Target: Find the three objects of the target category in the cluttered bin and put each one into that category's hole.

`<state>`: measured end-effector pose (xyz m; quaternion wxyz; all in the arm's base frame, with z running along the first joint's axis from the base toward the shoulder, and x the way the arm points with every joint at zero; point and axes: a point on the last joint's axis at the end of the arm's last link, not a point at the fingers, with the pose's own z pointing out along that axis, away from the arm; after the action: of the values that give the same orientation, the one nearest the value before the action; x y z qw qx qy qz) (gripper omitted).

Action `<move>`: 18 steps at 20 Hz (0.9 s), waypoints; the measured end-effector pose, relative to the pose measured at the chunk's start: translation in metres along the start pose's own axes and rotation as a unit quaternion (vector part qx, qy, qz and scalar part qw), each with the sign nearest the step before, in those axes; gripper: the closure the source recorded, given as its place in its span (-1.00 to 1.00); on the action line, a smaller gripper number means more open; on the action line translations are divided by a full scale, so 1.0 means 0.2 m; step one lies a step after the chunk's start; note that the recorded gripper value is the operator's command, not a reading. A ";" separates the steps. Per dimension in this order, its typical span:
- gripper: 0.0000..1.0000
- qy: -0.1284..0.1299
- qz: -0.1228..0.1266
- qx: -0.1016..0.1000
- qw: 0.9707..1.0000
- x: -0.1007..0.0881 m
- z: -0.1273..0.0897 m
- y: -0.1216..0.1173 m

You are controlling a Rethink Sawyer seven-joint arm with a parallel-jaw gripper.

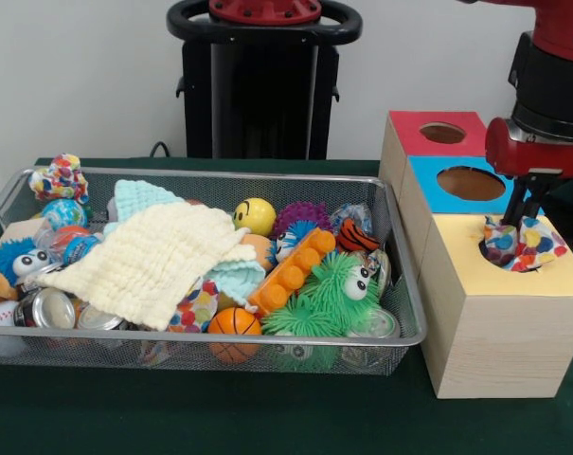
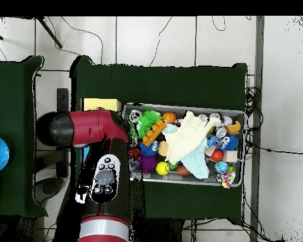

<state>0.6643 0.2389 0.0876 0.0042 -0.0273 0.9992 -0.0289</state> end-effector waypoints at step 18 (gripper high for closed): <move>1.00 -0.008 0.000 -0.001 1.000 0.00 0.00 0.00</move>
<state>0.6642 0.2387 0.0868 0.0126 -0.0272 0.9992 -0.0281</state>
